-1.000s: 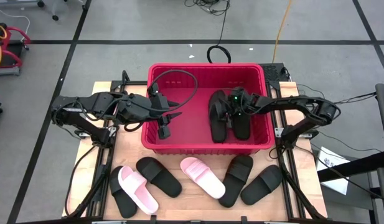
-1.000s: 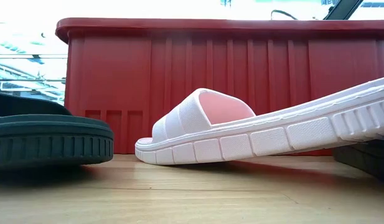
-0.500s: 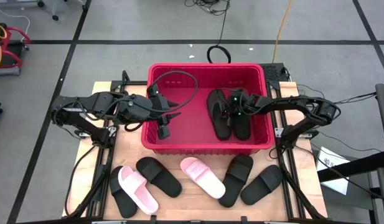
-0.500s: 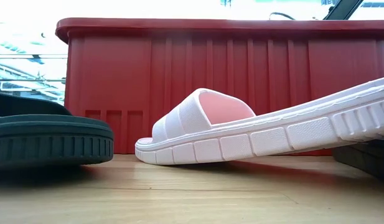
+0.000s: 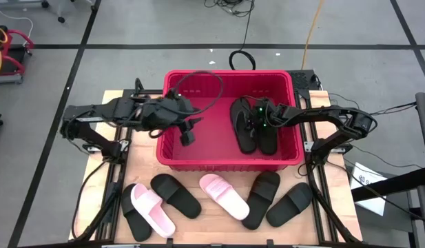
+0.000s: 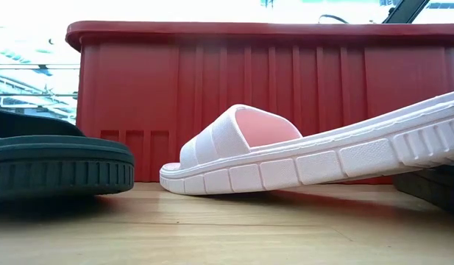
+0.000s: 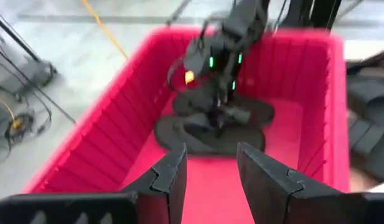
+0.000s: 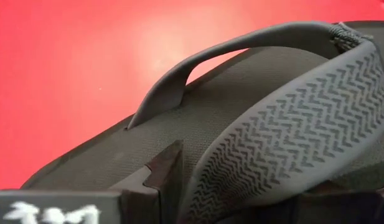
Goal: Pick and place slides into bin
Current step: Put the black slipper into the red bin
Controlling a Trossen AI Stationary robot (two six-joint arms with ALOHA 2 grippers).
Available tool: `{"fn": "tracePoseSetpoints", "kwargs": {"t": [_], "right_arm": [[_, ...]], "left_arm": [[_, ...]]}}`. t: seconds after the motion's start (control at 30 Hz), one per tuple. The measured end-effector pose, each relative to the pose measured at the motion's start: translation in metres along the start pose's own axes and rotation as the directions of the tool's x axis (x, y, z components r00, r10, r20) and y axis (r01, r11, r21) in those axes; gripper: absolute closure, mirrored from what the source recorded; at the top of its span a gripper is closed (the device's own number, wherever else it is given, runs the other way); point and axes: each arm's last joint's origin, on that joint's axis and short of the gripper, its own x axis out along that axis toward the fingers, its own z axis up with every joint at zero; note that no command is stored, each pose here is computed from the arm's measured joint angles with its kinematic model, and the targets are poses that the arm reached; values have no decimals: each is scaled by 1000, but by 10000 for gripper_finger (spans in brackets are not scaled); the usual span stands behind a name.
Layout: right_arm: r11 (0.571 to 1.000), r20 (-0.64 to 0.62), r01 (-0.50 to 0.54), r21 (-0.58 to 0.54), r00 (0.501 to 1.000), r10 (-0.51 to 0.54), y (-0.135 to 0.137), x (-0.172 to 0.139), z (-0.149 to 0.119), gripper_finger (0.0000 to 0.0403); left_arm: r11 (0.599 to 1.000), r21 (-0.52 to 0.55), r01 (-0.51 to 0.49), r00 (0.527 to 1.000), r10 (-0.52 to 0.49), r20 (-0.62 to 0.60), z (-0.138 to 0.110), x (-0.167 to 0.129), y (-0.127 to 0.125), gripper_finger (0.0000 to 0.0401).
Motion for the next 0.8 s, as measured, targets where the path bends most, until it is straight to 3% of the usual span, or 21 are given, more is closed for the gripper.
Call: {"fn": "tracePoseSetpoints", "kwargs": {"t": [0.27,0.43,0.8], "right_arm": [[999,18,-3,50,1000,2,1,-5,3,251],[999,39,1,45,999,-3,2,-10,5,254],[999,40,1,35,999,-2,2,-10,5,255]], "left_arm": [[999,-35,-23,996,20,-89,-3,37,21,260],[999,-53,-13,984,3,-177,-9,76,30,260],[990,-46,137,960,-144,-241,-29,179,46,261]]}}
